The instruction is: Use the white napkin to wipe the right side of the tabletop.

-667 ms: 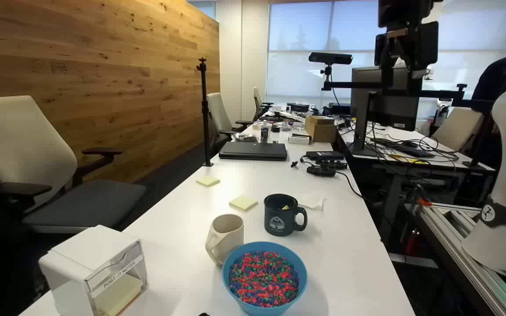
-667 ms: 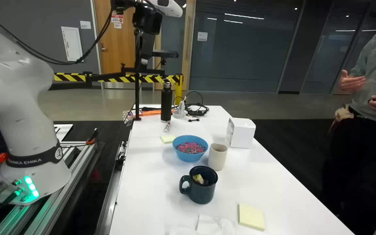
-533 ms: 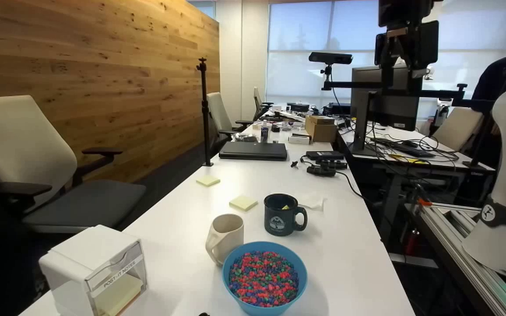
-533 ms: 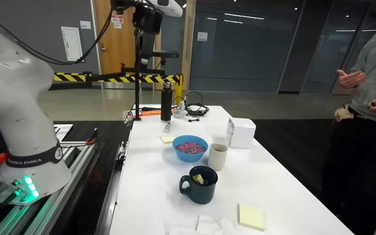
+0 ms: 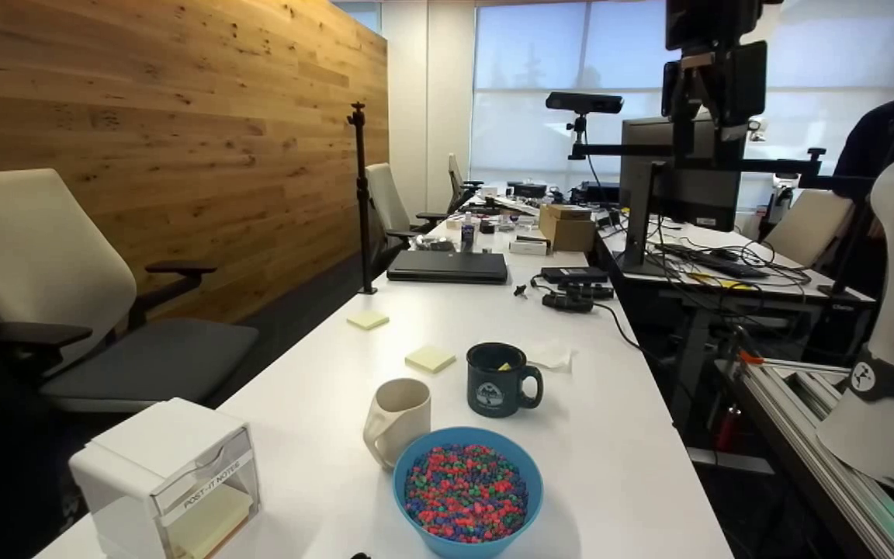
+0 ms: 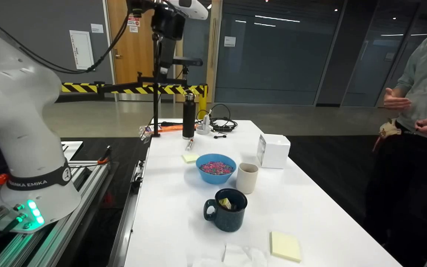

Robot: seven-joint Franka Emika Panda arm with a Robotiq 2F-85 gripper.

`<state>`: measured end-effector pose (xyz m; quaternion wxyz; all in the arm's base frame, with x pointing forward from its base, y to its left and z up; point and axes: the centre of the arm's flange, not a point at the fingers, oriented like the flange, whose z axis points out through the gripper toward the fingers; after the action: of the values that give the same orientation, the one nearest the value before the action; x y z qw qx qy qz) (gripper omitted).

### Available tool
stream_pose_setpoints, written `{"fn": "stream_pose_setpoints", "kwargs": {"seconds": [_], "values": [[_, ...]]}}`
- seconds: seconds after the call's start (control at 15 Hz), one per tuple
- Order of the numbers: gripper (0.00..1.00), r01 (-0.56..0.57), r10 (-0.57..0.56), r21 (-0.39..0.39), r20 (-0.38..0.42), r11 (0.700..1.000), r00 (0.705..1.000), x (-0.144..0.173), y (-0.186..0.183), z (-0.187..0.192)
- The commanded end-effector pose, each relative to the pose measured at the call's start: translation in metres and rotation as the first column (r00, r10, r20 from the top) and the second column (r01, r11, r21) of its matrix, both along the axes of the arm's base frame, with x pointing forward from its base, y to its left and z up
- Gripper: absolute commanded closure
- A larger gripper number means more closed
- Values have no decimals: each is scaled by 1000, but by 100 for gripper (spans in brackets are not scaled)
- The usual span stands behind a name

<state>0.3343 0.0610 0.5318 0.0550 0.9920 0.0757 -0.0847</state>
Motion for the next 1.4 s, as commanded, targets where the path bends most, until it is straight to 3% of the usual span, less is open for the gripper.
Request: {"fn": "stream_pose_setpoints", "kwargs": {"seconds": [0.0, 0.2, 0.4, 0.73, 1.07, 1.2, 1.33], "values": [[0, 168, -166, -59, 44, 984, 985, 21, -37, -19], [0, 313, -310, -63, 55, 948, 949, 31, -84, -38], [0, 435, -433, -17, 63, 900, 899, 36, -126, -61], [0, 534, -532, 21, 123, 846, 838, 50, -164, -94], [0, 578, -571, 15, 182, 816, 801, 67, -171, -107], [0, 558, -557, 38, 149, 829, 817, 64, -169, -106], [0, 563, -561, 36, 152, 826, 814, 66, -167, -105]]}}
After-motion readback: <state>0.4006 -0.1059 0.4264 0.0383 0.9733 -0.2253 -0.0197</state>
